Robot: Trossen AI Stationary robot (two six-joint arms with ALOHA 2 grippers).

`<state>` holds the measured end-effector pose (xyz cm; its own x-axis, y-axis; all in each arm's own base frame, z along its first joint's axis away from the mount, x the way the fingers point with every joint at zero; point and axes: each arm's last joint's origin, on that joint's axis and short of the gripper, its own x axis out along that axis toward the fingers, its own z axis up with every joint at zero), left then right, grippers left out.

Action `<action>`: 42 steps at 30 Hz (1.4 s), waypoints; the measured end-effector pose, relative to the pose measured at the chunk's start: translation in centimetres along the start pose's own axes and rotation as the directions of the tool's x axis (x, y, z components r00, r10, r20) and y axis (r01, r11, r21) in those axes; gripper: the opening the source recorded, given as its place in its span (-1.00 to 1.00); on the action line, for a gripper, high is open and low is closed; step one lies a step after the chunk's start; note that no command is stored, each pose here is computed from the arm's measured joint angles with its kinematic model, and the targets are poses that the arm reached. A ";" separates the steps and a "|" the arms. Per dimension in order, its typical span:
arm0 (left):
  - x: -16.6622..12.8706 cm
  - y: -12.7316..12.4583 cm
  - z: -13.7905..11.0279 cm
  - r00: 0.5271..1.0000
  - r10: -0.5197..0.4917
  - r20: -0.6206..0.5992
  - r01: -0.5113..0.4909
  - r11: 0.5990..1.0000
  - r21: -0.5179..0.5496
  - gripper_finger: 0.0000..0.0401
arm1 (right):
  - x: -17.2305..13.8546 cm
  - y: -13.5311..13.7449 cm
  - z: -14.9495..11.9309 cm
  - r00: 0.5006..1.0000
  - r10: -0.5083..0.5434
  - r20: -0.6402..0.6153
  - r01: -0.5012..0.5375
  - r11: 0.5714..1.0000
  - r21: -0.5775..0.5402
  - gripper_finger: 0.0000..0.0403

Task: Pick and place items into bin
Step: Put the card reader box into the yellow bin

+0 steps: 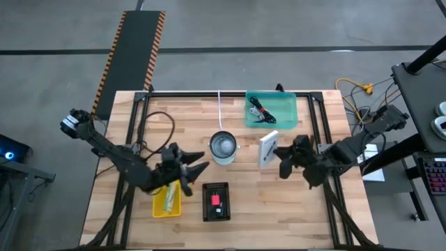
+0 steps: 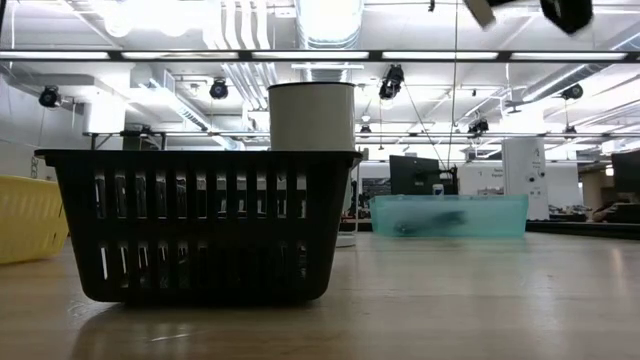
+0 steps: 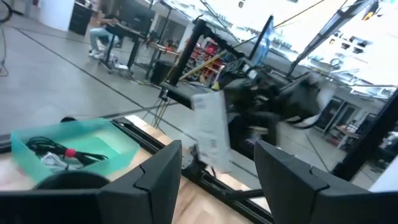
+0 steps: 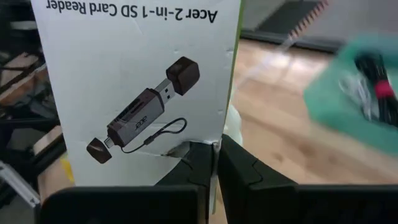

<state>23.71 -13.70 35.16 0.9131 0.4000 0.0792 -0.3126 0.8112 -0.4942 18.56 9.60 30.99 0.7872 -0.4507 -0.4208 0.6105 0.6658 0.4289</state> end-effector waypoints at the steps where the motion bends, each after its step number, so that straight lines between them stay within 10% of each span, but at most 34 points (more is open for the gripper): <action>1: 0.6 0.1 0.0 1.000 -0.001 0.002 0.001 1.000 0.006 -0.08 | 0.0 0.4 0.6 1.000 0.002 0.009 -0.002 1.000 -0.019 -0.96; 29: 11.8 1.4 -1.4 1.000 0.012 -0.006 -0.011 0.979 0.203 -0.10 | 4.5 7.3 3.8 0.982 -0.128 0.141 0.173 0.906 -0.386 -0.96; 42: 12.3 1.9 -0.4 0.999 0.027 0.020 -0.030 0.981 0.192 -0.90 | 4.3 7.3 4.5 0.977 -0.134 0.164 0.188 0.905 -0.381 -0.83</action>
<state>34.43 -7.39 34.87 0.8990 0.4300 0.0834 -0.3842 0.8656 -0.3211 26.81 9.81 35.92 0.7019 -0.6273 -0.3376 0.6676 0.7445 0.0046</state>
